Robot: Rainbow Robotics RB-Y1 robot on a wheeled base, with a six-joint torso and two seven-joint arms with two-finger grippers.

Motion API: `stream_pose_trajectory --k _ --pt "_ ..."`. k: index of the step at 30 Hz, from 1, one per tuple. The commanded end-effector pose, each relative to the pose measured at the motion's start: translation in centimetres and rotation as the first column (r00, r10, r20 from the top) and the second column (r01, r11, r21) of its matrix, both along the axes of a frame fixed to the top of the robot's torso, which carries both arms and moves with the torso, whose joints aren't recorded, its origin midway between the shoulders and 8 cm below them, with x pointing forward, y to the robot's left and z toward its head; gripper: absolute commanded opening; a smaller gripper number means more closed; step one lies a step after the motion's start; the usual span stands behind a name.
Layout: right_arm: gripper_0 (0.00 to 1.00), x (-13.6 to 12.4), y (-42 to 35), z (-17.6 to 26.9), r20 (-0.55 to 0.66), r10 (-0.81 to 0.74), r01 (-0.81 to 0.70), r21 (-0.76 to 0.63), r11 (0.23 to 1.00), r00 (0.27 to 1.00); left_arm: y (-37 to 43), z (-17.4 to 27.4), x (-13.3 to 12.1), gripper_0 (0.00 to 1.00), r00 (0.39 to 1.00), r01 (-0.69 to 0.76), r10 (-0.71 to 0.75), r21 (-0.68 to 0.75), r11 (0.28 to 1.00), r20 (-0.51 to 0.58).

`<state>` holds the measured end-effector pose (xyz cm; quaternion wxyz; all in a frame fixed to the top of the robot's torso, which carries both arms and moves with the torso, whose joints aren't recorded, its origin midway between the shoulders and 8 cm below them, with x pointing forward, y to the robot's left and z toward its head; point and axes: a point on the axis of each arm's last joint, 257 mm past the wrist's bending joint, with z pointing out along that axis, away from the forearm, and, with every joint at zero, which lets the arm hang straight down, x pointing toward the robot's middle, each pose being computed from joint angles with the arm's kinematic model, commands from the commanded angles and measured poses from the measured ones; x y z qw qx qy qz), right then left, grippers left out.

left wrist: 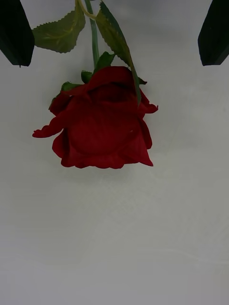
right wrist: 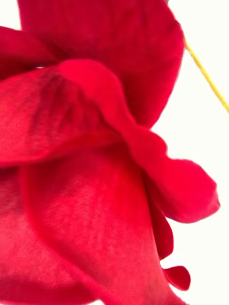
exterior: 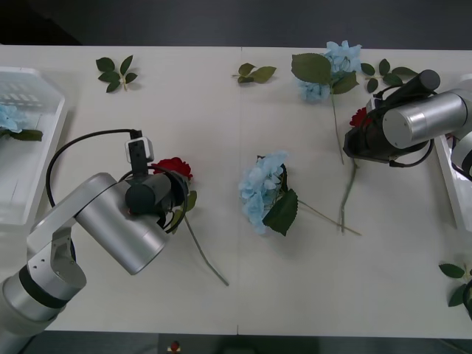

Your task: Put the red flowers into the right box and the blue flowers into the left box

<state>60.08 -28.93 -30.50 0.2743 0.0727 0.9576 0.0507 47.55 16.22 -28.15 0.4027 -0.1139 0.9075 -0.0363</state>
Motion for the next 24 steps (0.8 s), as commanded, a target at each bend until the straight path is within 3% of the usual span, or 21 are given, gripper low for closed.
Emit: stream_pose_trajectory --k 1,17,18,20,21,22,24 --pt "0.18 1.2 0.8 1.8 0.036 0.057 -0.056 -0.03 0.998 0.998 -0.8 -0.7 0.5 1.0 1.0 -0.014 0.014 0.002 1.0 0.007" --pt "0.12 2.1 -0.2 3.3 0.062 0.063 -0.06 -0.046 0.997 0.996 0.1 -2.7 3.4 1.0 0.999 -0.016 0.014 0.036 0.999 0.036" --pt "0.11 2.2 -0.4 3.8 0.062 0.061 -0.059 -0.04 0.997 0.996 0.0 -2.5 3.5 0.93 0.999 -0.015 0.013 0.036 0.999 0.039" --pt "0.09 2.4 -1.1 5.4 0.059 0.065 -0.063 -0.042 0.997 0.996 0.2 -2.4 3.7 0.53 0.999 -0.02 0.018 0.038 0.999 0.043" --pt "0.08 2.5 -1.4 5.8 0.058 0.072 -0.07 -0.049 0.996 0.996 0.3 -2.4 3.7 0.43 0.999 -0.021 0.019 0.04 0.999 0.043" --pt "0.06 2.5 -2.3 7.2 0.05 0.089 -0.085 -0.071 0.994 0.995 0.4 -2.3 3.8 0.22 0.999 -0.022 0.02 0.045 0.999 0.049" --pt "0.03 2.4 -3.8 8.9 0.034 0.096 -0.092 -0.093 0.991 0.995 0.5 -2.4 3.9 0.16 0.998 -0.021 0.019 0.048 0.999 0.052"
